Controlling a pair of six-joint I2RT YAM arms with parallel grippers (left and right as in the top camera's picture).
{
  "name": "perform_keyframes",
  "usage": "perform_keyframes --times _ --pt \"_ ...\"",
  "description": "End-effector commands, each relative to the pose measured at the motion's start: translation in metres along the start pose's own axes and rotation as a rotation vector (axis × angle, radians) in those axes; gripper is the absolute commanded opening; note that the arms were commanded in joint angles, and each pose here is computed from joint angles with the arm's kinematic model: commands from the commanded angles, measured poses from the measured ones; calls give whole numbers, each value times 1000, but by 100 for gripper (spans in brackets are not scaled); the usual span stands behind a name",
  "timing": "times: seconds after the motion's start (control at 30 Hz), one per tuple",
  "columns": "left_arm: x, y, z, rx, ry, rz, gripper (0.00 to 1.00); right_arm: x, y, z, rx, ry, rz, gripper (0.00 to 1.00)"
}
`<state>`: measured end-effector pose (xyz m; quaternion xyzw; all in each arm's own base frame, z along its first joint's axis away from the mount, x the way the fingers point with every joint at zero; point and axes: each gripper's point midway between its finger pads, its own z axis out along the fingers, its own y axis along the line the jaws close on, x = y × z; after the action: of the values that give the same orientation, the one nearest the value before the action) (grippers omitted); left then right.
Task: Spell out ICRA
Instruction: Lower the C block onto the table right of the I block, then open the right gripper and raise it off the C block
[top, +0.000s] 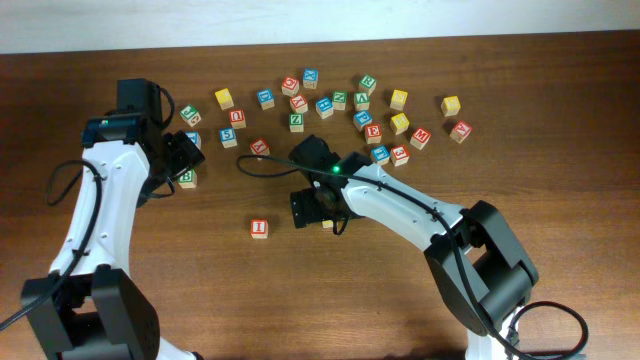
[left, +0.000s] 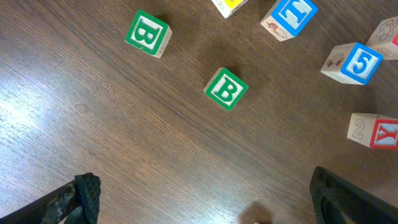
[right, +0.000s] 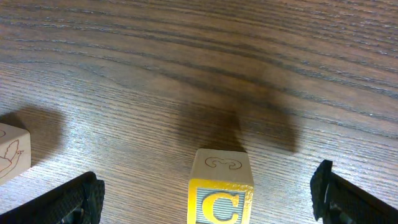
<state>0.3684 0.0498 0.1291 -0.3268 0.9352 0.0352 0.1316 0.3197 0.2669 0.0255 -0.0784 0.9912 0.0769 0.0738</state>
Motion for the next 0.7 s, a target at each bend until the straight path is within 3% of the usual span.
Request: perform_keyframes --times 0.0,0.3,0.67 --pt "0 3 3 -15 3 -6 99 2 -2 4 7 7 8 99" --pt "0 3 3 -16 3 -6 99 -14 2 -48 -46 -103 -72 98" --pt "0 3 3 -15 3 -6 99 -18 -61 -70 55 -83 54 98"
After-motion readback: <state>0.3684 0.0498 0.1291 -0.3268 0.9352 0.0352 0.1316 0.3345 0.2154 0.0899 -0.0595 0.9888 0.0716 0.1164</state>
